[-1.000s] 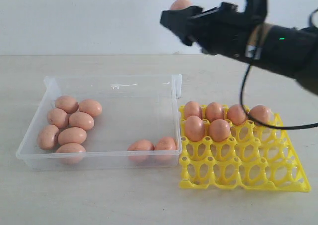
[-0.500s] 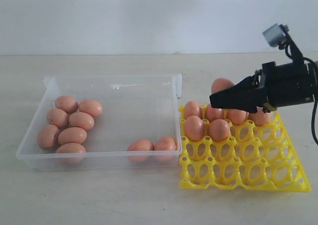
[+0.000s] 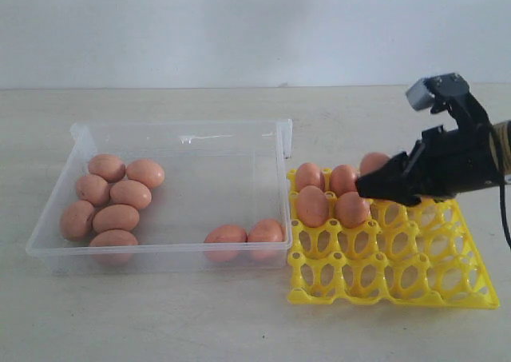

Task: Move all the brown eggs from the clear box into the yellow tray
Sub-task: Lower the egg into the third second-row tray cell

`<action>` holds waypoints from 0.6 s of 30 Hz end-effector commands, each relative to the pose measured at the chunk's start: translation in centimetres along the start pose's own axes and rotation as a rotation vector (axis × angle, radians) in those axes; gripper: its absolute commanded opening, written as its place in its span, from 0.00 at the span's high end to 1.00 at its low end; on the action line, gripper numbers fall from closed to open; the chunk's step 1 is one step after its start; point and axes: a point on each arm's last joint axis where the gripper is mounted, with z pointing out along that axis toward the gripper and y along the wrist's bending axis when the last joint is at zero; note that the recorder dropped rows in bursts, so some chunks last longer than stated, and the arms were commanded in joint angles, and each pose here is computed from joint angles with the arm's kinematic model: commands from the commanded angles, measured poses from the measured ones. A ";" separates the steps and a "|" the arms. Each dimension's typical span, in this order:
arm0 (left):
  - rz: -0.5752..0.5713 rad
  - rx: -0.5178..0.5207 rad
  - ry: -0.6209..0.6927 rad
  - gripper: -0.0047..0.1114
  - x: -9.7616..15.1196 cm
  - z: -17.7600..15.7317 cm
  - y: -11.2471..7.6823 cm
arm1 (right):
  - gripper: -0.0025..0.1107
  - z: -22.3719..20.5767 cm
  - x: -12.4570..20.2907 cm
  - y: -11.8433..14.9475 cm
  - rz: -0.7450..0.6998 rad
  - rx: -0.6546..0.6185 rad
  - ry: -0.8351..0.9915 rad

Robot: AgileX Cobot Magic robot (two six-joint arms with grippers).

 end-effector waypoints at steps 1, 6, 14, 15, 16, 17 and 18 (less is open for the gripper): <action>-0.015 0.005 -0.005 0.77 -0.1 0.0 0.0 | 0.98 0.2 2.7 -0.5 -0.041 0.119 0.057; -0.015 0.005 -0.005 0.77 -0.1 0.0 0.0 | 0.98 0.3 1.9 0.3 -0.065 0.048 -0.063; -0.015 0.005 -0.005 0.77 -0.1 0.0 0.0 | 0.98 0.2 1.9 -0.5 -0.048 0.137 -0.059; -0.015 0.005 -0.005 0.77 -0.1 0.0 0.0 | 0.98 0.2 1.9 -0.5 -0.047 0.139 -0.063; -0.015 0.005 -0.005 0.77 -0.1 0.0 0.0 | 0.98 0.2 1.8 -0.5 -0.042 0.140 -0.066; -0.015 0.005 -0.005 0.77 -0.1 0.0 0.0 | 0.98 0.2 1.8 -0.5 -0.045 0.142 -0.069; -0.015 0.005 -0.005 0.77 -0.1 0.0 0.0 | 0.98 0.2 1.8 -0.5 -0.054 0.142 -0.068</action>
